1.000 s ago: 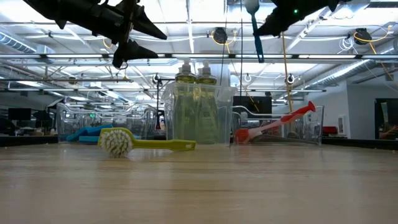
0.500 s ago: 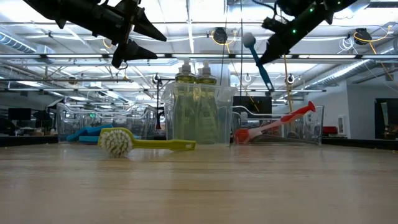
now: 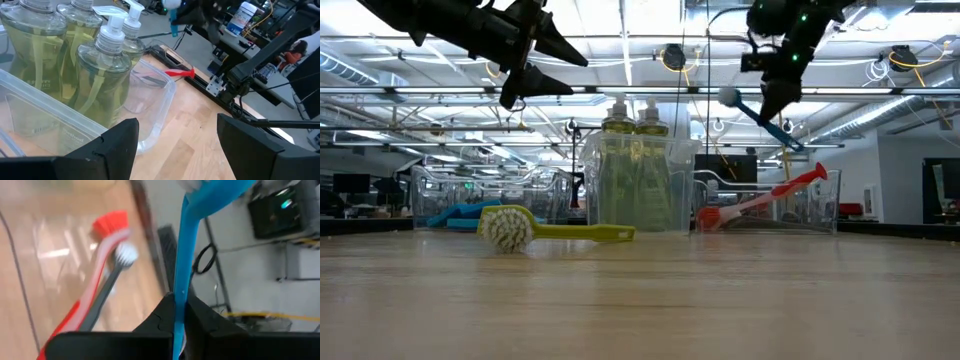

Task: Pick & Place Kitchen Sink Supplies
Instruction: Put the blue dish brush into the right transparent bin

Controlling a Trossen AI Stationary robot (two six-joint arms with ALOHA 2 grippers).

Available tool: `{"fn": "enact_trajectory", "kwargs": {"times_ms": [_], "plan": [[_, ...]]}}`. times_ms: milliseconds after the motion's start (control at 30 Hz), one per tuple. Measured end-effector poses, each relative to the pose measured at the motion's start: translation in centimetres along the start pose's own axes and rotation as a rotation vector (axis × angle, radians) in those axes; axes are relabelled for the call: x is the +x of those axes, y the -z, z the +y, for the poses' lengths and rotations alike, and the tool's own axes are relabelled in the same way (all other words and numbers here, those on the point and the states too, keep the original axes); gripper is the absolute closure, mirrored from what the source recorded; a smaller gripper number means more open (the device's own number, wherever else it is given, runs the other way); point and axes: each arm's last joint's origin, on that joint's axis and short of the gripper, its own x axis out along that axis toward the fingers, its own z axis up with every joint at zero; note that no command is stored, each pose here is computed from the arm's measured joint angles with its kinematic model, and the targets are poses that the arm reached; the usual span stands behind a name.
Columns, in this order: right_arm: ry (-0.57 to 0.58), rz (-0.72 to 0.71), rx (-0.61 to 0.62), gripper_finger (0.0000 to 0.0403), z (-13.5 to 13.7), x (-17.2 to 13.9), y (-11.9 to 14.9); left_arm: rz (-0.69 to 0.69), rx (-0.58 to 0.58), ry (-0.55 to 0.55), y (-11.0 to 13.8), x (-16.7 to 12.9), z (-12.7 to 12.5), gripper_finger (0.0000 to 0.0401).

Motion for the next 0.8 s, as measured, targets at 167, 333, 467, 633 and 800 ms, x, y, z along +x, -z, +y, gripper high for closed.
{"fn": "enact_trajectory", "kwargs": {"times_ms": [167,333,467,633,800], "plan": [[-0.058,0.094,-0.030,0.0395,0.5,1.8,-0.2,0.000,0.000,0.000,0.0,0.0,0.0,0.0132],[-0.106,0.164,-0.081,0.0395,0.6,3.1,-0.8,0.000,-0.001,0.000,0.0,0.0,0.0,0.0132],[-0.143,0.222,-0.125,0.0395,0.7,4.2,-1.4,0.000,-0.001,0.000,0.0,0.0,0.0,0.0132],[-0.186,0.279,-0.172,0.0395,1.0,5.4,-1.6,0.000,-0.001,0.000,0.0,0.0,0.0,0.0132],[-0.211,0.289,-0.208,0.0395,1.7,6.0,-1.9,0.001,-0.001,0.000,0.0,0.0,0.0,0.0132]]}}
